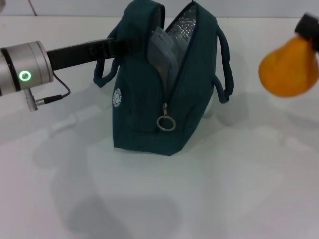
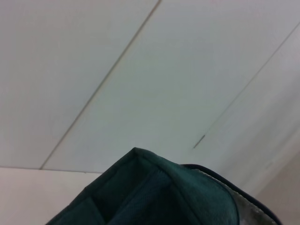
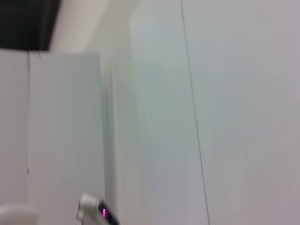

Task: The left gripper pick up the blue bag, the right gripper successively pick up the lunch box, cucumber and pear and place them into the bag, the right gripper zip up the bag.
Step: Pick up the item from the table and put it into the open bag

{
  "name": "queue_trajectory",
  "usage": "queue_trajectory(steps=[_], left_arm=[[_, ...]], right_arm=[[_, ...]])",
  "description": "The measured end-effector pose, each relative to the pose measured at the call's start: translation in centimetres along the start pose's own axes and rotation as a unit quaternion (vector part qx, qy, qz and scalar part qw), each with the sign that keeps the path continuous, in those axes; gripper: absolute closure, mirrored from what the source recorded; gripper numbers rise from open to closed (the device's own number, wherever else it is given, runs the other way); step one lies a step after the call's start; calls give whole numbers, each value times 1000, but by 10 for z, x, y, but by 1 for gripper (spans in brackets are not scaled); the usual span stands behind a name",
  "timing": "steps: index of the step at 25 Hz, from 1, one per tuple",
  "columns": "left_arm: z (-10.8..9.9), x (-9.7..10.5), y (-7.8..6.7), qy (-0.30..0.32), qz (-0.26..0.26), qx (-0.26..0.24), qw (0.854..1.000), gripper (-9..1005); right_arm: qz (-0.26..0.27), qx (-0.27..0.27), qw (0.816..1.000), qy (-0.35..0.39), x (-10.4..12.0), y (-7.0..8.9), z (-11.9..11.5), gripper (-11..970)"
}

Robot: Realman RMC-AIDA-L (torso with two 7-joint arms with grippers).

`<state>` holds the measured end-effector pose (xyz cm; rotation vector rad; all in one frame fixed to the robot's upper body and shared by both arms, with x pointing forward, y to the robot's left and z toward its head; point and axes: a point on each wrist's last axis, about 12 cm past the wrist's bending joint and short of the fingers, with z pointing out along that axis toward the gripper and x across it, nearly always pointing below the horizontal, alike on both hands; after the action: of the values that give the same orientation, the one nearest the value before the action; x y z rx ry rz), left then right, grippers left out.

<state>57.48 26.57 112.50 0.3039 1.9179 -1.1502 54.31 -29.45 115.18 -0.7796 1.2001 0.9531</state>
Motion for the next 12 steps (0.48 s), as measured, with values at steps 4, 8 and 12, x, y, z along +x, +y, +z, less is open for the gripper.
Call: queue_trajectory(steps=[4,8,12], left_arm=[[2,-1,-3,4,2,10,1000,957],[5,-2,-5,2,3,17,1000,957],[8,-3,-8,-3,8,28,1000,957]], right_arm=[[-14,-13,1000,-23,-12,-9,22,911],[-22,-22,999,-32,-20,-19,48,907],[-26,-35,998,-38,-26,-25,72,904]])
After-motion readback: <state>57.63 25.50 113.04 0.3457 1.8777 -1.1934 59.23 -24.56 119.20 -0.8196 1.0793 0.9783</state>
